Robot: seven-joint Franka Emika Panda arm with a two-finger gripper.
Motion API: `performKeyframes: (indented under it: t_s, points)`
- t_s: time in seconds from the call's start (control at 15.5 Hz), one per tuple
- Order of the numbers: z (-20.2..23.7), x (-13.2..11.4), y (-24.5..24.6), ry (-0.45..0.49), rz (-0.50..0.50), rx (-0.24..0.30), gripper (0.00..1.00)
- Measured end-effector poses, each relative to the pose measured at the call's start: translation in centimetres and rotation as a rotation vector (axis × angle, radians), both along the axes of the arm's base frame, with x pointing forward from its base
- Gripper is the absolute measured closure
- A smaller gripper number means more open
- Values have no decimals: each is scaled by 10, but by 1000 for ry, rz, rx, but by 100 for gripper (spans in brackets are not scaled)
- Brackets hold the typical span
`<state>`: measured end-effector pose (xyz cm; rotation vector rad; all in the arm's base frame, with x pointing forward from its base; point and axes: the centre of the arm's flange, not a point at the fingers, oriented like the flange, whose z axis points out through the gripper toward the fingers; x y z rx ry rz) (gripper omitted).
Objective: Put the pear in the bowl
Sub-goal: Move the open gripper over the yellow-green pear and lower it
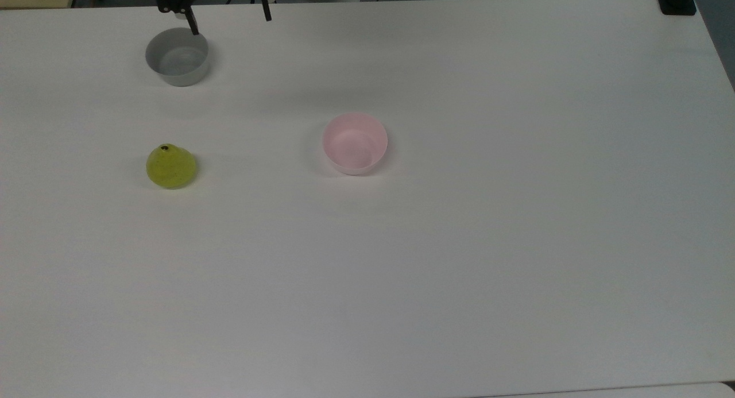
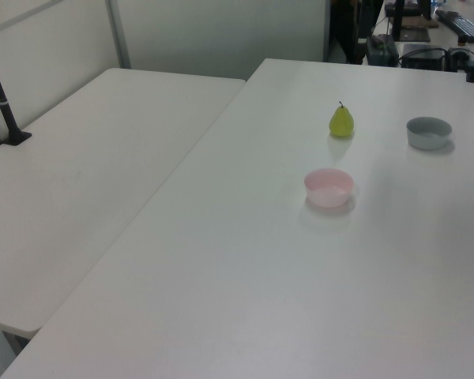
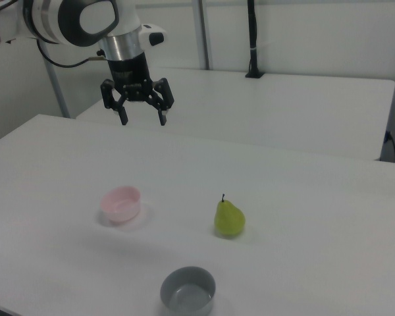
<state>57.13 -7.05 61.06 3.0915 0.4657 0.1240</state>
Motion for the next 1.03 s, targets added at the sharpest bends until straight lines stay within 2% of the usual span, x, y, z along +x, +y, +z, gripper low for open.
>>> performKeyframes:
  t_s: [0.13,0.26,0.45,0.64,0.9,1.03]
  points:
    - [-2,-1,-9,10,38,-43,0]
    - [-5,-4,-23,20,44,-58,0]
    - [-11,-6,-46,31,10,-59,0]
    - [-21,1,-68,-9,-25,-72,0]
    - [-55,13,-96,-57,-66,-92,0]
    - [-75,17,-104,-65,-117,-74,0]
